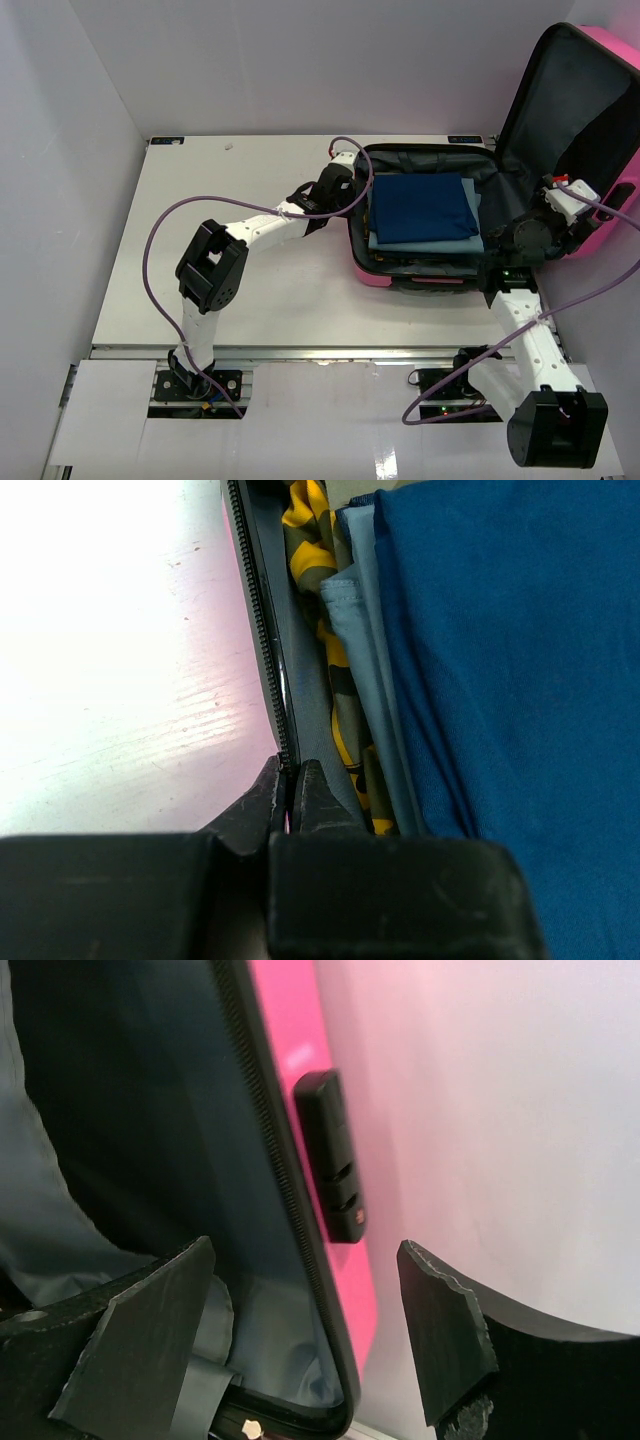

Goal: Pack the luggage

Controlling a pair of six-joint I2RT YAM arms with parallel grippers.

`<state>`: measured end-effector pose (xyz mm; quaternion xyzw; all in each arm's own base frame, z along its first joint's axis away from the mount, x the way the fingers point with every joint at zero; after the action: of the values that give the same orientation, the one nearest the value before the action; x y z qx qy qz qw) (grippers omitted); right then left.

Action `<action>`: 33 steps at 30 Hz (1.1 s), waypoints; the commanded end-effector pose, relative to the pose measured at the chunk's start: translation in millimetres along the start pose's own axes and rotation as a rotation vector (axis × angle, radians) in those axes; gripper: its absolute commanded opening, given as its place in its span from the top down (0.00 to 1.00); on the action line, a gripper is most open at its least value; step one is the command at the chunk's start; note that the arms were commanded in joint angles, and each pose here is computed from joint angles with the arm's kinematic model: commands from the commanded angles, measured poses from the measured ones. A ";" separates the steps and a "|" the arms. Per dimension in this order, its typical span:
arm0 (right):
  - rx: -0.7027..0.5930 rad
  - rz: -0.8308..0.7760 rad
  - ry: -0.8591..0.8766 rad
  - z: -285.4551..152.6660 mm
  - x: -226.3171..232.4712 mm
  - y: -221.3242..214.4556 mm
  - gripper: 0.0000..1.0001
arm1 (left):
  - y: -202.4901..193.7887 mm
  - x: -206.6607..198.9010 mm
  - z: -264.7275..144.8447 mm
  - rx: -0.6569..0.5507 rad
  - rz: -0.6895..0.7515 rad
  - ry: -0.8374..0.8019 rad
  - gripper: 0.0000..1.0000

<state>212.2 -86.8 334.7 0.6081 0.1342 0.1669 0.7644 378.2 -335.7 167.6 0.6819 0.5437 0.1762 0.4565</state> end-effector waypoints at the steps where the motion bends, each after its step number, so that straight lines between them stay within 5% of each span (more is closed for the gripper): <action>1: -0.016 0.078 0.003 4.3 6.6 -2.4 0.20 | 10.8 12.4 -8.7 0.005 0.055 0.010 1.00; 20: 0.005 0.005 -0.052 34.1 22.0 -30.1 0.27 | 20.9 10.8 -18.2 -0.022 0.054 0.009 1.00; 28: 0.018 -0.043 -0.070 40.4 29.1 -36.4 0.54 | 21.0 11.5 -19.7 -0.025 0.053 0.015 1.00; 31: 0.007 -0.053 -0.047 40.9 30.3 -35.2 0.82 | 21.5 12.5 -21.3 -0.029 0.054 0.021 1.00; 33: -0.013 -0.040 0.001 39.0 31.0 -31.4 0.92 | 21.9 14.1 -22.2 -0.034 0.055 0.033 1.00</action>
<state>247.8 -121.1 290.8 0.6302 0.1497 0.0741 0.7583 378.2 -335.0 168.6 0.6810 0.5443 0.1778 0.4564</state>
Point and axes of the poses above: each gripper's point midway between its finger pads, its own z axis out along the fingers, its own x axis along the line the jaws close on, y = z × x, the point moved 8 cm from there along -z, back along the fingers, and after that the axes turned 2 degrees about -z, right-handed, at the moved point
